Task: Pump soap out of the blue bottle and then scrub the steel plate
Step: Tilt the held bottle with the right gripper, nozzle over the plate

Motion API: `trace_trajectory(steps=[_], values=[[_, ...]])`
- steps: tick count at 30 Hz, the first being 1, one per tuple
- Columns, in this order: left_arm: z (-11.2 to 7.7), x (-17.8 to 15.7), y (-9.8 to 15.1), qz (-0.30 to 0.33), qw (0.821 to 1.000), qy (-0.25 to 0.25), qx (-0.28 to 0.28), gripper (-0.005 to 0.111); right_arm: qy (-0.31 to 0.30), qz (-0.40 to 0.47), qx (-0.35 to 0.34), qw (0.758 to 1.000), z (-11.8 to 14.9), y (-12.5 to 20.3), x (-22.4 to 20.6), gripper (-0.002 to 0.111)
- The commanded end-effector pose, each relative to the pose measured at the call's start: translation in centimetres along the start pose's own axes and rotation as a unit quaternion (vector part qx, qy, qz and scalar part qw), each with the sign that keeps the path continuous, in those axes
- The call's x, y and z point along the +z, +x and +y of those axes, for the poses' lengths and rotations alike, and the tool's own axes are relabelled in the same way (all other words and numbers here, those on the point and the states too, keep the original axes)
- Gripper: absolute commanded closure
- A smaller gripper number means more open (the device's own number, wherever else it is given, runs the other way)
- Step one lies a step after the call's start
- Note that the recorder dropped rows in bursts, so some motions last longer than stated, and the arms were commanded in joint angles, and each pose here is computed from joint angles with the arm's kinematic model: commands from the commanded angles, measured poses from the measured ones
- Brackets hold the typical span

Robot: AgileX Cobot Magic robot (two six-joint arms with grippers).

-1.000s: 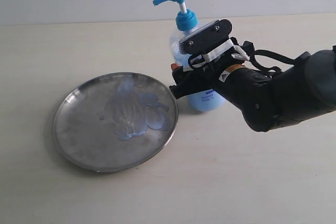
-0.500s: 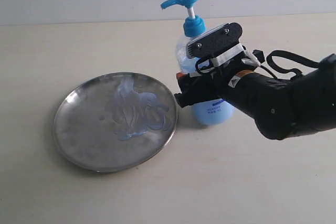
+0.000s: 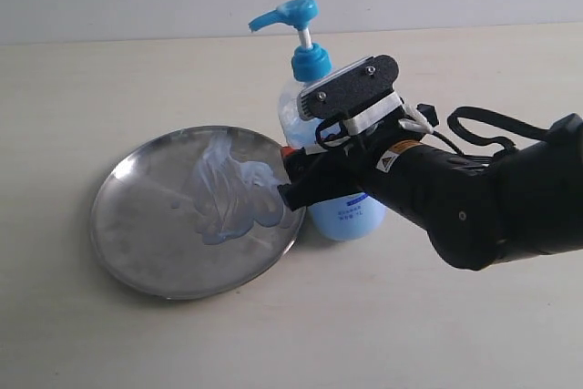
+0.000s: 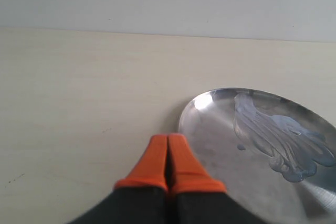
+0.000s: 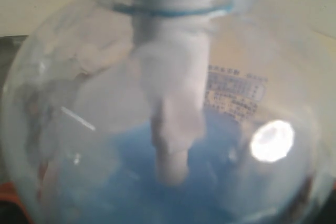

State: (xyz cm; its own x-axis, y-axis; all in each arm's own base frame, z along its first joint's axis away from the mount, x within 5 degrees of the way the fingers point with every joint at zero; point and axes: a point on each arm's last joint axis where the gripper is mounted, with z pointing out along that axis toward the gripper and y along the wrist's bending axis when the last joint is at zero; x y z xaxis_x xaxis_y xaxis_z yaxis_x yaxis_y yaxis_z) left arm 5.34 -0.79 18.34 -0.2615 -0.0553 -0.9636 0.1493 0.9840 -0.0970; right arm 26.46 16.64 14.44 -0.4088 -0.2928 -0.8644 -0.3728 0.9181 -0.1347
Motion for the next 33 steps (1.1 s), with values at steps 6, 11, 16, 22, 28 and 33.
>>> trace_trajectory(steps=[6,11,16,22,28,33], values=[[0.0,0.0,0.0,-0.004,1.0,0.0,-0.002,0.107,0.005,-0.029,-0.015,0.999,-0.1,-0.8,-0.2,0.108],[0.0,0.0,0.0,-0.004,1.0,0.0,-0.002,0.107,0.002,-0.033,-0.036,0.999,0.0,-0.9,-0.2,0.108],[0.1,0.0,0.0,-0.005,1.0,-0.004,0.01,0.107,0.004,-0.035,-0.047,0.998,-0.1,-0.9,-0.2,0.108],[0.2,-0.2,-0.5,-0.003,0.999,-0.014,0.031,0.107,0.004,-0.038,-0.055,0.998,-0.1,-1.0,-0.2,0.108],[-0.3,-1.1,-5.1,-0.026,0.999,-0.011,0.028,0.107,0.005,-0.04,-0.056,0.998,-0.1,-1.0,-0.2,0.108],[-0.8,-0.8,-9.5,-0.028,0.999,-0.011,0.028,0.107,0.008,-0.046,-0.061,0.997,-0.1,-1.1,-0.2,0.108]])
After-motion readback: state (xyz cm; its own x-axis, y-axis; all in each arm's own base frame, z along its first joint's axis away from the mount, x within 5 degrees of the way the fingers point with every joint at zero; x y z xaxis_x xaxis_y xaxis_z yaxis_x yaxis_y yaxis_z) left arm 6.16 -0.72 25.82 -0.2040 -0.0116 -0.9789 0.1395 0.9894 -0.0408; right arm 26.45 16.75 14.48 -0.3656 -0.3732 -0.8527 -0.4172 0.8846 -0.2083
